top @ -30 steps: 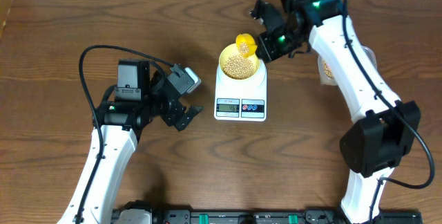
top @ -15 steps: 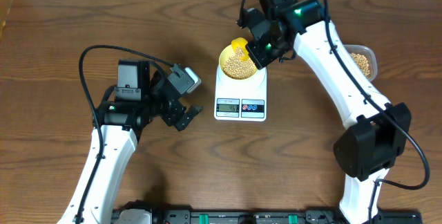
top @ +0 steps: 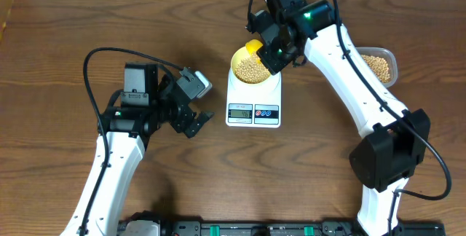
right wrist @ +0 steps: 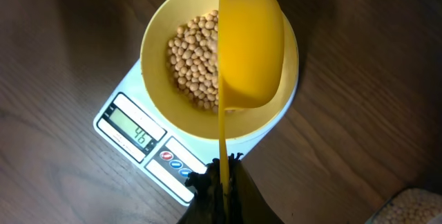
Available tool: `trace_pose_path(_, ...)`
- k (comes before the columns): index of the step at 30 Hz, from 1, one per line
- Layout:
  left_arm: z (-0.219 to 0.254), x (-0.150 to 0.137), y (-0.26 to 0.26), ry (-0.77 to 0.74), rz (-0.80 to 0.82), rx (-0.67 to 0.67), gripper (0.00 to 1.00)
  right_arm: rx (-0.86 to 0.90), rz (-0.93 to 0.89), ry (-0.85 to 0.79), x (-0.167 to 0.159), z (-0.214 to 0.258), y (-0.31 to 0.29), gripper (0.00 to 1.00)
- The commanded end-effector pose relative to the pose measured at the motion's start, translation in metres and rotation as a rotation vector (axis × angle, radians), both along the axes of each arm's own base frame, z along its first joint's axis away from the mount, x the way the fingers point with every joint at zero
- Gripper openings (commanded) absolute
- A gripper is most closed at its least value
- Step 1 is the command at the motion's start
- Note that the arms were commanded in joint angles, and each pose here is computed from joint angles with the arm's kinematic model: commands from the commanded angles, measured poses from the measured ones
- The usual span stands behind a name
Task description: Scoop item into bowl and weigh 50g on scale
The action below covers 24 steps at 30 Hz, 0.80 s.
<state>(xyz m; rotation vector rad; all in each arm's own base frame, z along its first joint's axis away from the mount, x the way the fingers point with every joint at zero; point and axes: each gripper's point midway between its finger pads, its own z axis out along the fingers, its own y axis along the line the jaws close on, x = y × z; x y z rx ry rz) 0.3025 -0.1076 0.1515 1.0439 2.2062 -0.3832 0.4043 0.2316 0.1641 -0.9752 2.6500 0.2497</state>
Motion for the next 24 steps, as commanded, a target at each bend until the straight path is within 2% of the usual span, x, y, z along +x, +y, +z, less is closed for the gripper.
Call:
trace_pose_path(1,-0.002,0.001,0.002,-0.003,-0.007,0.013,0.98,0.046,0.024,-0.011,-0.004,0.013,0.005,0.01)
trace_pose_path(14,-0.002,0.001,0.002,-0.003,-0.007,0.013,0.98,0.289,-0.022,0.098,0.003,0.027,-0.008,0.01)
trace_pose_path(24,-0.002,0.001,0.002,-0.003,-0.007,0.013,0.98,0.356,-0.041,0.125,0.006,0.032,-0.016,0.01)
